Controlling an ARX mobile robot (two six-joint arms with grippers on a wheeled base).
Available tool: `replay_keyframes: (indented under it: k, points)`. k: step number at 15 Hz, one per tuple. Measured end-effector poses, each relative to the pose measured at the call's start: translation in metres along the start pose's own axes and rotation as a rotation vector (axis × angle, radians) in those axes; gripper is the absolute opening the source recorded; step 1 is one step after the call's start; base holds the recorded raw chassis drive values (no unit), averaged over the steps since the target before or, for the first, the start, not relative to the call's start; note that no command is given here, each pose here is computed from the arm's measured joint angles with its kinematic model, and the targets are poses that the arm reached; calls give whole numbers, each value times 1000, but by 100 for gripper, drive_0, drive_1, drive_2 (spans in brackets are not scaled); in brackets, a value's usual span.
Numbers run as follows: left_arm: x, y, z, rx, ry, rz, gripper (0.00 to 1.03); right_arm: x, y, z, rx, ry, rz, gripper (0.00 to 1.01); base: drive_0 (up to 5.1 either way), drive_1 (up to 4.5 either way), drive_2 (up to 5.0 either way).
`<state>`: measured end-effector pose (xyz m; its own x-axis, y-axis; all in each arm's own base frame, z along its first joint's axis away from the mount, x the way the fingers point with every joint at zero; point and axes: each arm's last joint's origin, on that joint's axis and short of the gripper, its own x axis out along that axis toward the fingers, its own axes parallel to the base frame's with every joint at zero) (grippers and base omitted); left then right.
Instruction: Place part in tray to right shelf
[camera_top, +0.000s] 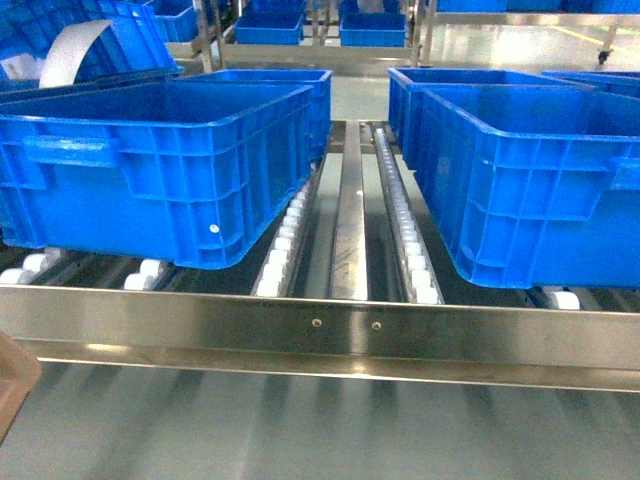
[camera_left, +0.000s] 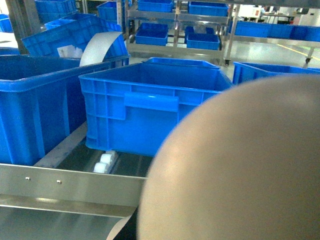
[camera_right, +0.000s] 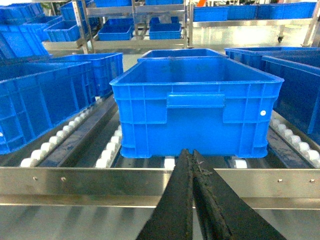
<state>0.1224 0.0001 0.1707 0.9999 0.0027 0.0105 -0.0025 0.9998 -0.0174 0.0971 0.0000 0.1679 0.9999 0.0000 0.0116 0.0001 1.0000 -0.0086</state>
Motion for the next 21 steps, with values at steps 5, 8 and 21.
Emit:
replay_keyframes:
  k: [5, 8, 21]
  points:
    - [-9, 0, 0, 0, 2, -2, 12, 0, 0, -1, 0, 7, 0, 2, 0, 0, 0]
    - [-12, 0, 0, 0, 3, -2, 12, 0, 0, -1, 0, 7, 0, 2, 0, 0, 0]
    - [-25, 0, -4, 2, 15, -2, 12, 0, 0, -1, 0, 6, 0, 56, 0, 0, 0]
